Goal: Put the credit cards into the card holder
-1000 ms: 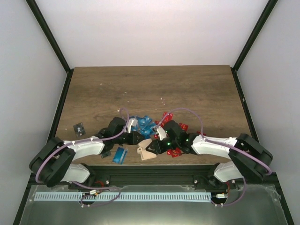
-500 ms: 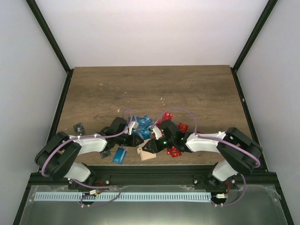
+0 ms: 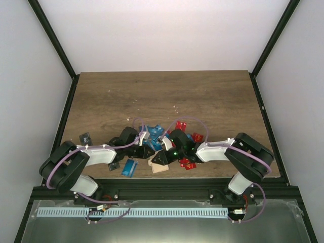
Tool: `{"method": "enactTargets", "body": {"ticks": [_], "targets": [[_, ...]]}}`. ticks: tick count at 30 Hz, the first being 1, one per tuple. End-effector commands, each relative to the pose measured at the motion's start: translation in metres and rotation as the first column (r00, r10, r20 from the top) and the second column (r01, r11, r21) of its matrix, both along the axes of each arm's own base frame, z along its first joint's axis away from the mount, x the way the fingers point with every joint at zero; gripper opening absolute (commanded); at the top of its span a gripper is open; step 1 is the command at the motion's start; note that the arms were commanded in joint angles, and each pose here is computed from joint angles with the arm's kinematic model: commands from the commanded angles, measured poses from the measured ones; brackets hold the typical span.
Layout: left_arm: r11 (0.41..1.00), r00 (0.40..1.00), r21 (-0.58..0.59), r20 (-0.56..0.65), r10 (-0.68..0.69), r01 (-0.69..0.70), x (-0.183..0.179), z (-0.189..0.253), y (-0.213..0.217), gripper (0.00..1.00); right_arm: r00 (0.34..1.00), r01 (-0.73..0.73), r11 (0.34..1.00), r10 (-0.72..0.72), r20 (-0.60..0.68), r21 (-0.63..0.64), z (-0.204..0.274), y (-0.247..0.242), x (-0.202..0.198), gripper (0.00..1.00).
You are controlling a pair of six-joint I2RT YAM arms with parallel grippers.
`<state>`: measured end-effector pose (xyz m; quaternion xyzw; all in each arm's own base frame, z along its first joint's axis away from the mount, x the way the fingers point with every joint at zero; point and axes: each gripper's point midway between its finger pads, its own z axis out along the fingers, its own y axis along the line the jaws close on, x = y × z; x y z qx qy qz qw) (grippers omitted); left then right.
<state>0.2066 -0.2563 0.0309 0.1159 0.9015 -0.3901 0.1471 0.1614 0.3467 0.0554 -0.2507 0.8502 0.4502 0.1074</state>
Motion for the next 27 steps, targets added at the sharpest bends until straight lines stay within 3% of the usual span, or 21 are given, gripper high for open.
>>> {"method": "enactTargets", "body": {"ticks": [1, 12, 19, 27], "targets": [[1.0, 1.0, 0.027, 0.0, 0.009, -0.009, 0.002, -0.008, 0.004, 0.09, 0.999, -0.017, 0.998, 0.016, 0.028, 0.054, 0.015, 0.015, 0.008, 0.33], [1.0, 1.0, 0.023, -0.003, 0.006, -0.006, 0.001, -0.008, 0.004, 0.08, 1.0, -0.026, 0.998, 0.025, 0.018, 0.053, 0.011, 0.022, 0.011, 0.22], [1.0, 1.0, 0.02, -0.002, 0.006, -0.006, 0.001, -0.008, 0.004, 0.08, 1.0, -0.019, 0.999, 0.018, 0.016, 0.042, 0.012, 0.021, 0.011, 0.01], [1.0, 1.0, 0.027, -0.003, 0.016, -0.016, 0.0, -0.01, 0.006, 0.08, 0.999, 0.047, 0.998, -0.047, 0.016, -0.043, 0.013, 0.007, 0.016, 0.01]]}}
